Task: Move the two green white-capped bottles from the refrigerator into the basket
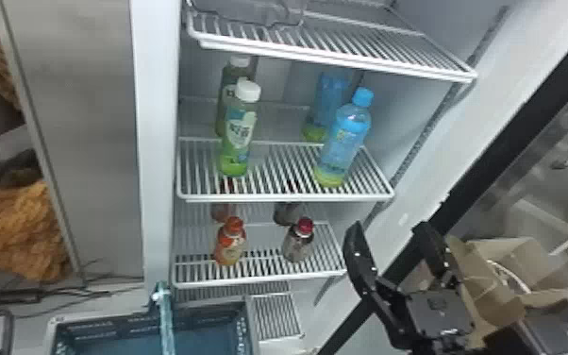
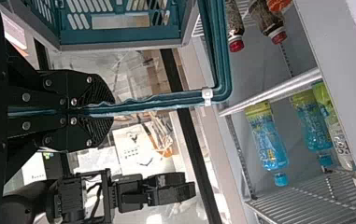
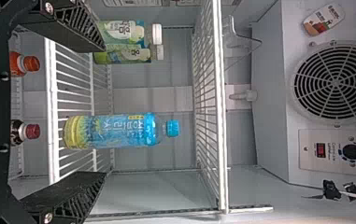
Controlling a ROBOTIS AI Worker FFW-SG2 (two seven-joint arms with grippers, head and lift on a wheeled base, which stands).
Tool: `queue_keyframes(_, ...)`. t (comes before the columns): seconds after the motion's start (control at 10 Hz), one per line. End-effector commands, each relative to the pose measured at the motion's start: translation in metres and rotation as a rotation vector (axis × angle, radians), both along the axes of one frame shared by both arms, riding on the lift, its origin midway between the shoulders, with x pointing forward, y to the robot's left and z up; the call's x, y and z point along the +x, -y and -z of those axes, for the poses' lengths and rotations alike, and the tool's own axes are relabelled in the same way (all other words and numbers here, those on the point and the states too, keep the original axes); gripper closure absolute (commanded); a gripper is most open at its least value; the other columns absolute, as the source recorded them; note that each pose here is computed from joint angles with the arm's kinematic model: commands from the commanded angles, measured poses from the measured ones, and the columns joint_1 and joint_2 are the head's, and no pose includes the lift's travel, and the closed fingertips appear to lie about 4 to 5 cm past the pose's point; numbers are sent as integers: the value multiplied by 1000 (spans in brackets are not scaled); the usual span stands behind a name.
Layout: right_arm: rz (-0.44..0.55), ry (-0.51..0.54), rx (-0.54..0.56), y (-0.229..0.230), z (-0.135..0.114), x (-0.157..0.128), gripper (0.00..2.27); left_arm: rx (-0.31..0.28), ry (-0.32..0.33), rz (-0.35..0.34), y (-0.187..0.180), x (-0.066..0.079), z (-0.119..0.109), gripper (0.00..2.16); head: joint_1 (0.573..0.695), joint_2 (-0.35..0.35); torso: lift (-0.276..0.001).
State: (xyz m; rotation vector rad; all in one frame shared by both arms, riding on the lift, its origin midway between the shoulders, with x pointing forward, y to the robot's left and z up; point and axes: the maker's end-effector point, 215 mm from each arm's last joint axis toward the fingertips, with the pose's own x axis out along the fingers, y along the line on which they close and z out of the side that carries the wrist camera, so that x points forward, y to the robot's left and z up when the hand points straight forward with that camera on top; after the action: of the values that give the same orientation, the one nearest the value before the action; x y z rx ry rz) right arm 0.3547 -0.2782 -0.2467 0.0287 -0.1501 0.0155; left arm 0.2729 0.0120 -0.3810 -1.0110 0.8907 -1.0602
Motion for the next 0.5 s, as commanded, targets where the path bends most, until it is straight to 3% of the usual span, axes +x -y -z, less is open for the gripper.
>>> queue_keyframes(0.0,-2,-1,-1,0,0,0,88,-1,-2,-1,0,0,0,1191,695,-350,-4)
queue_keyframes(0.4,-1,-6,0,0,1,1,87,-3,-2,-1,0,0,0,1191,695,-350,-4)
